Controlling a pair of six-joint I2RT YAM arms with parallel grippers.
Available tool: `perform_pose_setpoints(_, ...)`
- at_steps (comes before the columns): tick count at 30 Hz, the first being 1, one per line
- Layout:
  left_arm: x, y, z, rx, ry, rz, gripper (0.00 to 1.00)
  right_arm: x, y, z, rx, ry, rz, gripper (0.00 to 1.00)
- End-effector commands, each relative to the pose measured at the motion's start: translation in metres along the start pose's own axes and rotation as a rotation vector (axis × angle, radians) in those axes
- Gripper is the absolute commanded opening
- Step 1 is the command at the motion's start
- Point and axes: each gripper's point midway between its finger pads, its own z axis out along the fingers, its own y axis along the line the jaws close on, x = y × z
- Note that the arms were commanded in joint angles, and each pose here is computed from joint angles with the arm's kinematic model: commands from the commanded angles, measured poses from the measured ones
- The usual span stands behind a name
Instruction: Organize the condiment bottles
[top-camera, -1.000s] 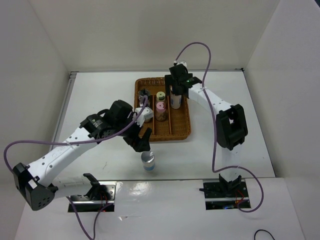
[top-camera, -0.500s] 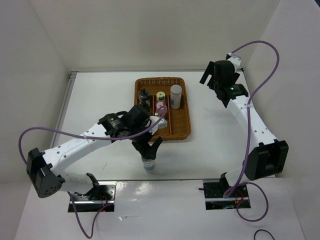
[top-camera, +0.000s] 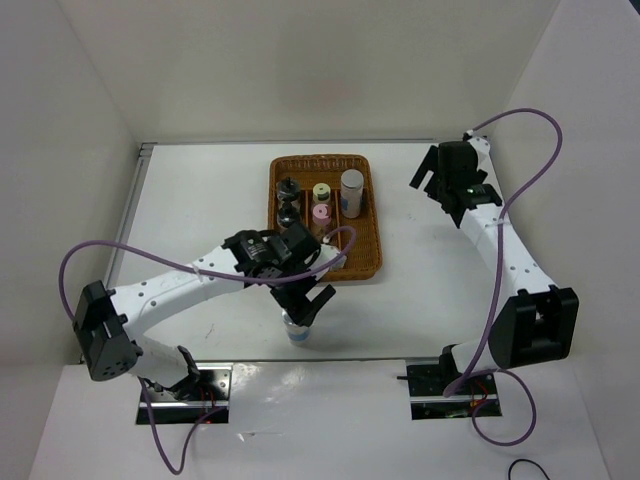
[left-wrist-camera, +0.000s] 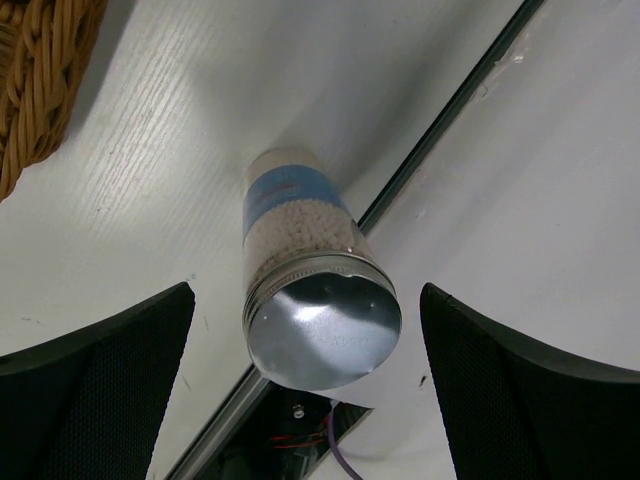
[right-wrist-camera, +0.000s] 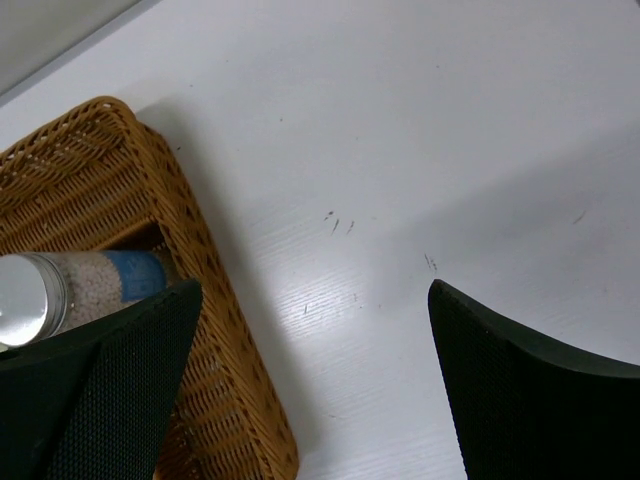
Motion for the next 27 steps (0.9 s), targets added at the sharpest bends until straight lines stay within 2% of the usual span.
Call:
perform_pose_setpoints(1,-0.001,-0.002,0.004,-0.038,0.029,-0.005,0.99,-0.024,0.001,-0.013,-0.036,-0.067,0.055,0.98)
perform_pose_setpoints(9,0.002,0.006,0.006,-0.103,0.043,-0.027,0.99,-0.023,-0.005,-0.01,-0.032,-0.056,0.063,0.98)
perform_pose_setpoints(14,0.006,0.007,0.011,-0.108,0.072,-0.04,0.78,-0.023,-0.007,-0.009,-0.033,-0.054,0.068,0.98)
perform_pose_setpoints(15,0.007,0.009,0.013,-0.118,0.081,-0.041,0.71,-0.023,-0.007,-0.009,-0.033,-0.054,0.068,0.98)
perform_pose_setpoints(18,0.007,0.009,0.013,-0.118,0.082,-0.041,0.63,-0.023,-0.007,-0.009,-0.033,-0.054,0.068,0.98)
perform_pose_setpoints(19,0.007,0.011,0.013,-0.13,0.08,-0.04,0.56,-0.023,-0.007,-0.009,-0.033,-0.054,0.068,0.98)
perform_pose_setpoints(22,0.005,0.01,0.011,-0.131,0.078,-0.049,0.45,-0.025,-0.01,-0.009,-0.025,-0.056,0.073,0.98)
perform_pose_setpoints(26,-0.012,0.0,0.0,-0.088,0.031,-0.054,0.4,-0.027,-0.009,-0.008,-0.03,-0.064,0.076,0.98)
perform_pose_setpoints(27,-0.024,-0.005,-0.01,-0.071,-0.015,-0.048,0.4,-0.025,-0.01,-0.006,-0.025,-0.056,0.073,0.98)
